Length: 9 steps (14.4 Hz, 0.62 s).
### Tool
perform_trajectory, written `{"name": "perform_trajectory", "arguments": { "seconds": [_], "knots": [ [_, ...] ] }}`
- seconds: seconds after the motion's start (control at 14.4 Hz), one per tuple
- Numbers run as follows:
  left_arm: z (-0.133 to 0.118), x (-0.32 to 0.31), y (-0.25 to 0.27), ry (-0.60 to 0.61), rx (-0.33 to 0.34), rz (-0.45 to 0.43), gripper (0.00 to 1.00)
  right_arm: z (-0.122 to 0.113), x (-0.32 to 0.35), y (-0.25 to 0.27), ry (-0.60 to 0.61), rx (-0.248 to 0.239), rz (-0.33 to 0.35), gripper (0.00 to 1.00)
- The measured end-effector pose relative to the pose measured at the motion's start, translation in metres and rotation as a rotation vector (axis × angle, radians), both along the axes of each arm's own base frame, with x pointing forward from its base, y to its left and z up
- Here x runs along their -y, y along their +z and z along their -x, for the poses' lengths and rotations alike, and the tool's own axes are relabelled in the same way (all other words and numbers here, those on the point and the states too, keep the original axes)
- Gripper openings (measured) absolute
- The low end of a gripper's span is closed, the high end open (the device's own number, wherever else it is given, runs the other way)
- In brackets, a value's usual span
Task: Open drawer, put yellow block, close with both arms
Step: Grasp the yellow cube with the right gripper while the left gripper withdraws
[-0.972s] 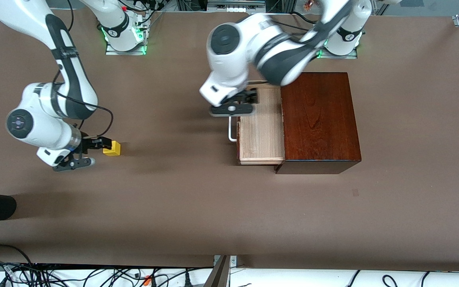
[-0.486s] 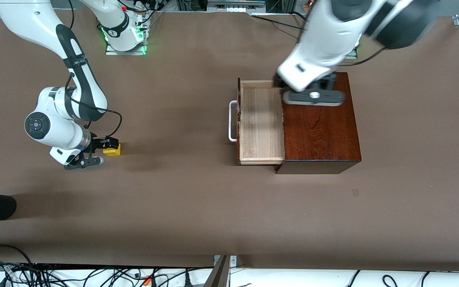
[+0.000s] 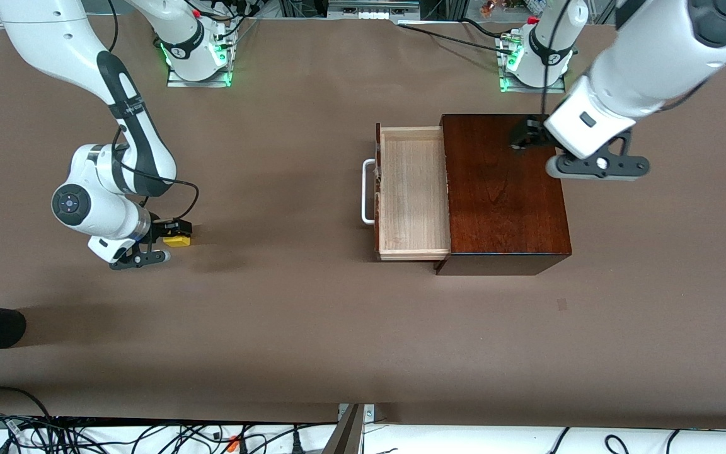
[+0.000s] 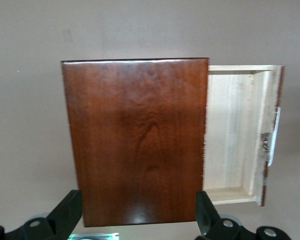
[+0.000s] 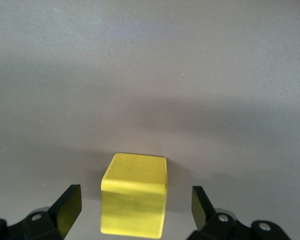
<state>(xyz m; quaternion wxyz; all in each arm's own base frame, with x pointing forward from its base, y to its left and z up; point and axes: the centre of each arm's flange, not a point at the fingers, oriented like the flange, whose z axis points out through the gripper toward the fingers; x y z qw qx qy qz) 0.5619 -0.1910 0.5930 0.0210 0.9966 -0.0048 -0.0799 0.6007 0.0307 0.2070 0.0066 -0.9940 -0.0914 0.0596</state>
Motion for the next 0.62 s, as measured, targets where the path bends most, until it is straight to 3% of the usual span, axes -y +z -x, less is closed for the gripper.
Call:
{"name": "perform_trajectory", "arguments": {
  "seconds": [0.35,0.42,0.56,0.62],
  "knots": [
    [-0.008,-0.082,0.002,-0.024,-0.001,0.020,1.00,0.001,0.000,-0.004,0.000,-0.004,0.001,0.88],
    [-0.005,-0.096,0.004,-0.034,0.001,0.019,1.00,0.001,0.000,-0.005,0.000,-0.005,0.001,0.82],
    [0.000,-0.124,0.007,-0.043,0.006,0.019,1.00,0.001,0.000,-0.005,0.000,-0.006,0.001,0.61],
    [0.001,-0.135,0.009,-0.040,0.008,0.020,1.00,0.001,0.000,-0.005,0.000,-0.006,0.001,0.61]
  ]
}}
